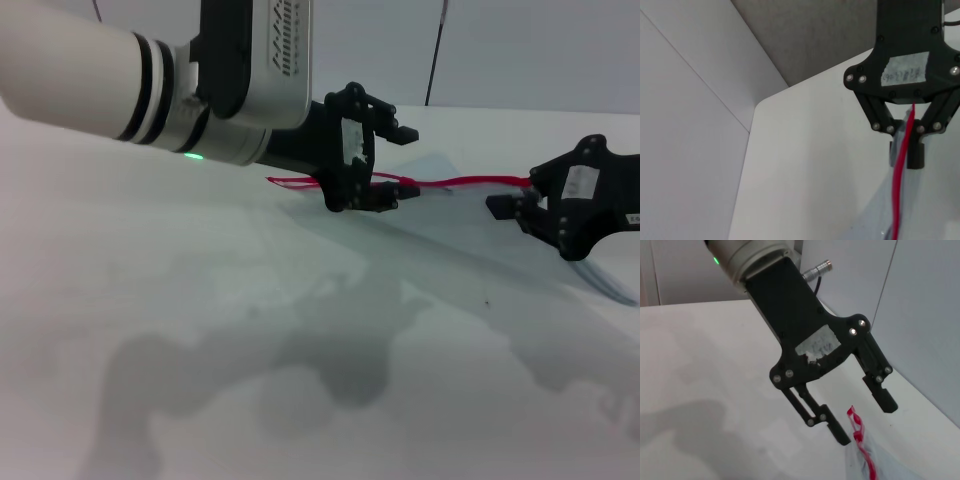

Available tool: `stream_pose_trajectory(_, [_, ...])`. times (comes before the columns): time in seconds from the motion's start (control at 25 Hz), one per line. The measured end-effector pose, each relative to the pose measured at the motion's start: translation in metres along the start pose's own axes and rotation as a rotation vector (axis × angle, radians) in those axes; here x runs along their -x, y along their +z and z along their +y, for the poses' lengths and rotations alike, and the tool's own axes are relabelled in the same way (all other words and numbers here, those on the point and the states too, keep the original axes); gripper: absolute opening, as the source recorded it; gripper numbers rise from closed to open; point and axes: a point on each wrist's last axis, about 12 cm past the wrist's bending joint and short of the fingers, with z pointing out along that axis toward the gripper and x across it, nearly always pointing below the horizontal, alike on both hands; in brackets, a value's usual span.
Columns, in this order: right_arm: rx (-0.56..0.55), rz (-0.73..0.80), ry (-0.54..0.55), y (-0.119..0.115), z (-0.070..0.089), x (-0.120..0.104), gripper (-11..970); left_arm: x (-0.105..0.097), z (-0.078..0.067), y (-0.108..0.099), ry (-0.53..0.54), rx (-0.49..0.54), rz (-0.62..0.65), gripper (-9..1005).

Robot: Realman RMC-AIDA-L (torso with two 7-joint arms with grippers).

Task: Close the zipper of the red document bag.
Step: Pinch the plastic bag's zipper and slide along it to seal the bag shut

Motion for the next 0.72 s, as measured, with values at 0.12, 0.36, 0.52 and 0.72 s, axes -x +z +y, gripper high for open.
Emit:
stream_pose_trajectory(0.12, [0.0, 0.003, 0.002, 0.0, 0.0, -0.001, 48, -0.003, -0.004, 0.0, 0.0, 0.005, 0.006, 538])
stream_pose_trajectory(0.36, [0.0, 0.004, 0.0, 0.001, -0.001, -0.001, 47, -0.008, -0.006, -0.002, 0.008, 0.026, 0.006, 538])
stream_pose_trajectory(0.52, [0.002, 0.004, -0.002, 0.001, -0.001, -0.001, 47, -0.011, -0.007, -0.003, 0.005, 0.034, 0.011, 537])
stream_pose_trajectory(0.72, [0.004, 0.006, 0.0, 0.002, -0.001, -0.002, 47, -0.009, -0.008, -0.003, 0.017, 0.038, -0.007, 537])
